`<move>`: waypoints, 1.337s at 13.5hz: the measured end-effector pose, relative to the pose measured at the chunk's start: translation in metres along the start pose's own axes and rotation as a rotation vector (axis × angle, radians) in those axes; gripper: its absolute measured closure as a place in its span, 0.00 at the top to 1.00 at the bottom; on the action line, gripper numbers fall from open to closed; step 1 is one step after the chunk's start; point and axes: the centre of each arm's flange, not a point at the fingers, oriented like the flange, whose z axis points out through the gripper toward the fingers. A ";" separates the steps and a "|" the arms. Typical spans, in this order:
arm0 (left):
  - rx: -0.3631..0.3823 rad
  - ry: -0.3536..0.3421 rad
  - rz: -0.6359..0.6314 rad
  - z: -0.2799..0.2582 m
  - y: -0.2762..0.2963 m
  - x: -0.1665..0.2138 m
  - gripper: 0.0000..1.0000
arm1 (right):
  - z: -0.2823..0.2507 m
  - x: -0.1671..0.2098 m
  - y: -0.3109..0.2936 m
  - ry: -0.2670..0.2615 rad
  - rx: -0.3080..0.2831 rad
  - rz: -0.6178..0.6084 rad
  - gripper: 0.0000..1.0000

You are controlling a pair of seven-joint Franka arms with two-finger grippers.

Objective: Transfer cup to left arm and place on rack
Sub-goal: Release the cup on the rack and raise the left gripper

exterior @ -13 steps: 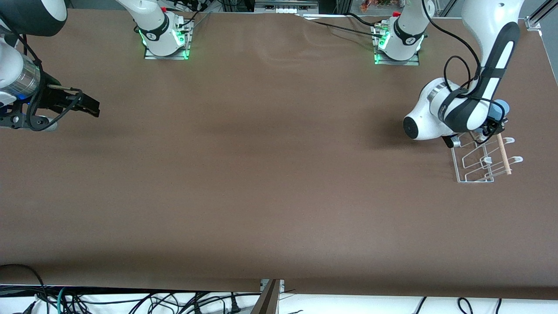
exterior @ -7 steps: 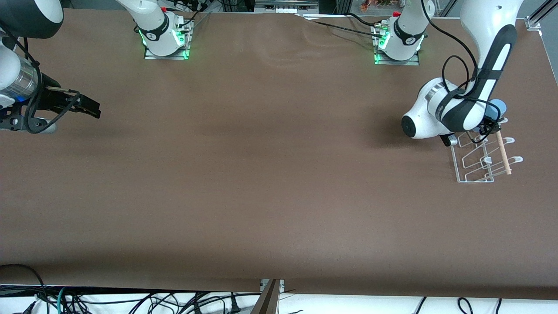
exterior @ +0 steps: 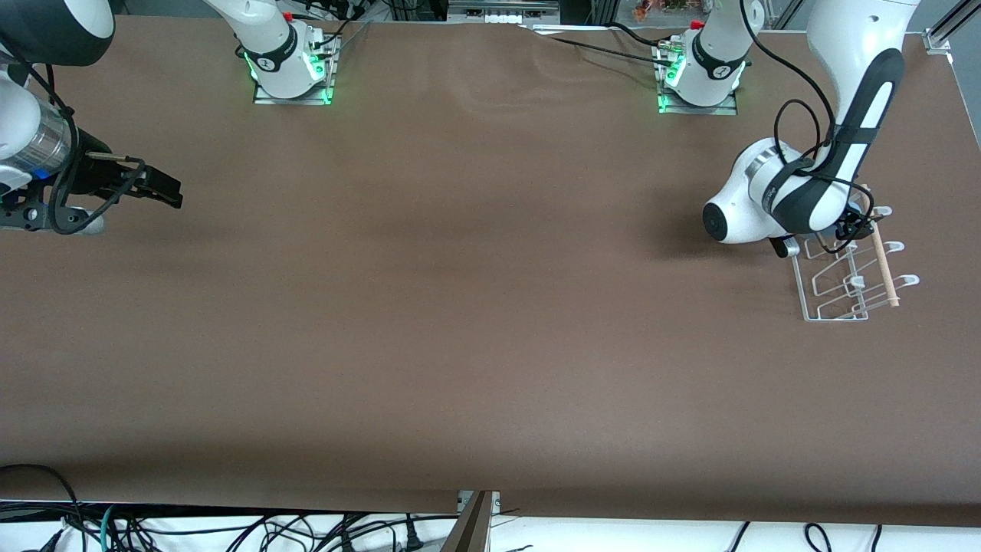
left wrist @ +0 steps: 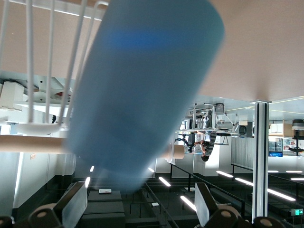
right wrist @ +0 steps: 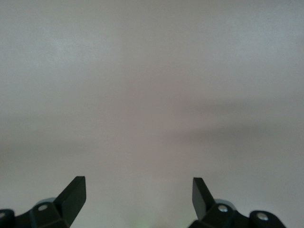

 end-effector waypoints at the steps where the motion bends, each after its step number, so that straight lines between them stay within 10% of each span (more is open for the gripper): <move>1: 0.003 0.001 -0.004 -0.002 -0.001 -0.001 1.00 | 0.001 0.001 0.000 -0.001 0.000 0.000 0.99; 7: -0.004 0.121 -0.127 -0.056 -0.025 -0.040 1.00 | -0.006 0.005 0.002 0.014 0.003 0.001 0.99; 14: -0.438 0.640 -0.323 -0.157 -0.066 -0.132 1.00 | -0.006 0.005 0.001 0.013 0.004 -0.004 0.99; 18: -0.653 0.825 -0.511 -0.197 -0.082 -0.173 1.00 | -0.008 0.001 -0.003 -0.004 0.006 -0.013 0.99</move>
